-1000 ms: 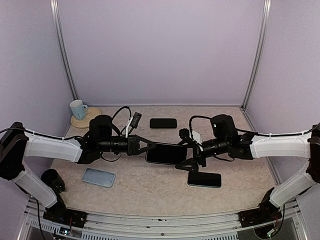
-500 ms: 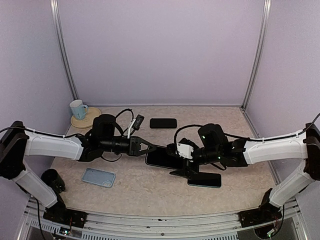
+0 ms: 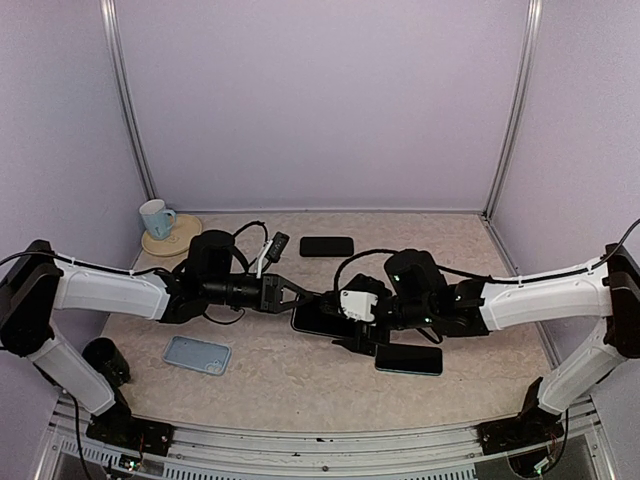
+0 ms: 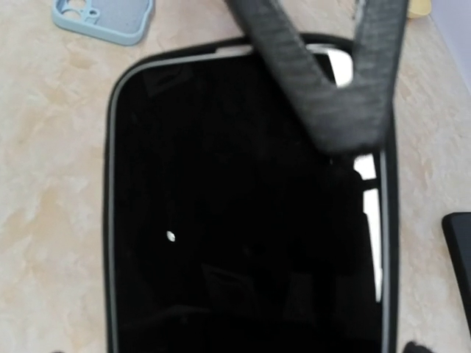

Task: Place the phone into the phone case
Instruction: Pass from the left arm to the right

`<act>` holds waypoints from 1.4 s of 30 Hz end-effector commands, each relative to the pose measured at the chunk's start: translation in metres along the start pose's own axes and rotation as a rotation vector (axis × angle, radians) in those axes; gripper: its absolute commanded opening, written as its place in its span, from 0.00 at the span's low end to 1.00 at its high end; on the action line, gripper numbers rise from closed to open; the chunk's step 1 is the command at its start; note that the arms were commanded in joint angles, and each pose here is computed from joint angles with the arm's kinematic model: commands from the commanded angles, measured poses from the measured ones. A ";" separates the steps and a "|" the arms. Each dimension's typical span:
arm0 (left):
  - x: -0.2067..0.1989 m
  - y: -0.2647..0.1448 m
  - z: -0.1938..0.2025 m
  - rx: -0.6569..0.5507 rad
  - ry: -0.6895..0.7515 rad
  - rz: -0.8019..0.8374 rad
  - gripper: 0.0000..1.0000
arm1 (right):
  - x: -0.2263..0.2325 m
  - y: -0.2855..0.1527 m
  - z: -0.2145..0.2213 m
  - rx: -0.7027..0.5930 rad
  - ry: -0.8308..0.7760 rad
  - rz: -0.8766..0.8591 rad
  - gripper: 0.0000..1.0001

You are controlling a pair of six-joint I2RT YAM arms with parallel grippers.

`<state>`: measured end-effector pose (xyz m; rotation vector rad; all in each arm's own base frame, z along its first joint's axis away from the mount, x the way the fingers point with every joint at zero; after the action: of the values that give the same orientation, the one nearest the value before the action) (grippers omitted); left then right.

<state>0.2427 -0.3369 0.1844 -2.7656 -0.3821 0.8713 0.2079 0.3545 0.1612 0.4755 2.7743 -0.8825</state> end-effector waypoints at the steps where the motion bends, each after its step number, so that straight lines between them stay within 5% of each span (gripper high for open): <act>1: -0.009 0.000 -0.031 -0.087 0.048 0.035 0.00 | 0.004 0.006 -0.008 -0.001 -0.030 0.008 0.98; 23: -0.005 -0.003 -0.029 -0.103 0.027 0.049 0.00 | -0.009 0.017 0.005 0.047 -0.066 0.195 0.88; 33: -0.003 -0.006 -0.028 -0.108 0.018 0.053 0.00 | -0.006 0.019 0.005 0.047 -0.089 0.204 0.53; 42: -0.001 -0.019 -0.030 -0.150 -0.018 0.095 0.08 | -0.006 0.012 0.004 0.019 -0.089 0.220 0.48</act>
<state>0.2525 -0.3299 0.1861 -2.7924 -0.3950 0.9180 0.2230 0.3605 0.1501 0.7012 2.5766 -0.9065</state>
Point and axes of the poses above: each gripper's point midway between its finger pads, its own y axis out along the fingers, its own x axis along the line the jaws close on, z = x × y, the point moved 3 cm from there along -y, back along the fingers, and after that the axes turned 12 degrees about y, right-handed, at the moved point
